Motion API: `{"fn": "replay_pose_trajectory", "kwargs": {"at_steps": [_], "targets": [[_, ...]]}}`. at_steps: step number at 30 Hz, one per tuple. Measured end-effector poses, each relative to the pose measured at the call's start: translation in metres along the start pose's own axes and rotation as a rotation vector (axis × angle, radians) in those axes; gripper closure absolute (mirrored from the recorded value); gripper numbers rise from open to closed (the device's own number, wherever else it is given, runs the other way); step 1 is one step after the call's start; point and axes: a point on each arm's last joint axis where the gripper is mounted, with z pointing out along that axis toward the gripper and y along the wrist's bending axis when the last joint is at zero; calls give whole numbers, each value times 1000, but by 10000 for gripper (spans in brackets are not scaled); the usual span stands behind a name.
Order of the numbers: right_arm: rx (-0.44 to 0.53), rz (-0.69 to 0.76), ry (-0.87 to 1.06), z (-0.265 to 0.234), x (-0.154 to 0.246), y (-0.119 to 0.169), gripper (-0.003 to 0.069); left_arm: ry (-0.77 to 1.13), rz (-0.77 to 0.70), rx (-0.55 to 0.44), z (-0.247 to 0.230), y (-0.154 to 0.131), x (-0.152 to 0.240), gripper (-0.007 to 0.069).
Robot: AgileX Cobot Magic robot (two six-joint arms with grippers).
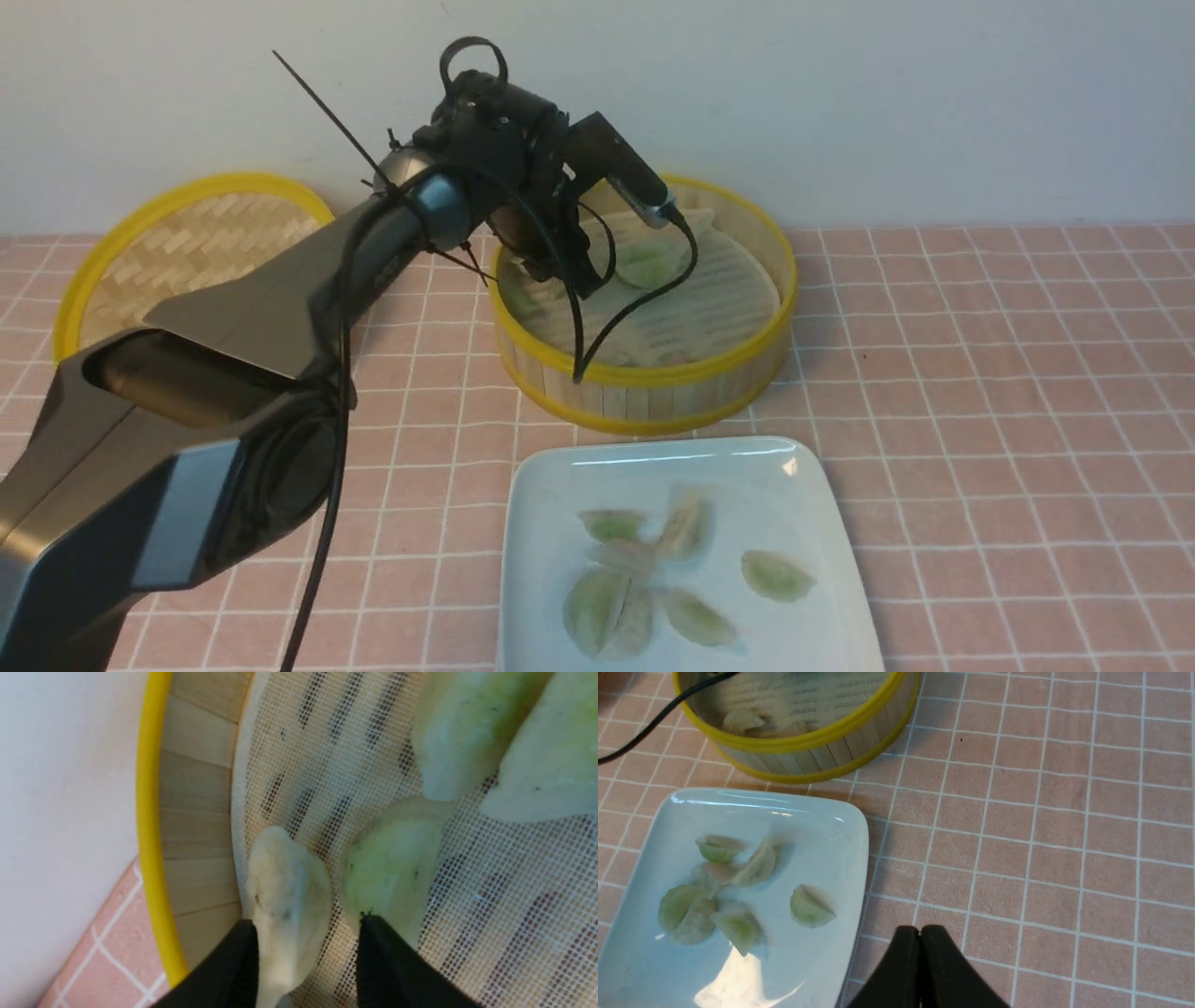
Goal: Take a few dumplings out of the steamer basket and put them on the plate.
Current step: Use the left arm to grab a dumpling from the steamer
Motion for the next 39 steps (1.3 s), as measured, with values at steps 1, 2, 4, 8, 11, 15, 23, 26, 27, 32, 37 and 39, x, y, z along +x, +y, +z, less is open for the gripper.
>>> {"fn": "replay_pose_trajectory", "kwargs": {"at_steps": [1,2,4,8,11,15,23,26,27,32,37,39], "targets": [[0,0,0,0,0,0,673,3,4,-5,0,-2,-1,348],[0,0,0,0,0,0,673,5,1,-8,0,-2,-1,349],[0,0,1,0,0,0,673,12,-47,-8,-1,-5,-2,348],[-1,0,6,0,1,0,673,47,-179,29,0,-9,1,348],[-1,0,6,0,1,0,673,106,-234,74,5,-16,7,354],[-1,0,6,0,1,0,673,130,-259,93,-5,-14,3,359],[-5,3,7,0,1,0,673,16,-322,114,-22,-5,-14,359],[-9,6,7,0,1,1,673,-11,-349,135,-19,-6,-16,359],[-11,7,7,0,1,1,673,-14,-351,135,-17,-6,-16,359],[-16,9,7,0,1,1,673,-6,-369,135,1,-5,-8,359],[-18,10,7,0,1,2,673,25,-387,128,17,-9,-1,359],[-19,9,7,0,1,2,673,27,-389,125,18,-9,-1,359]]}}
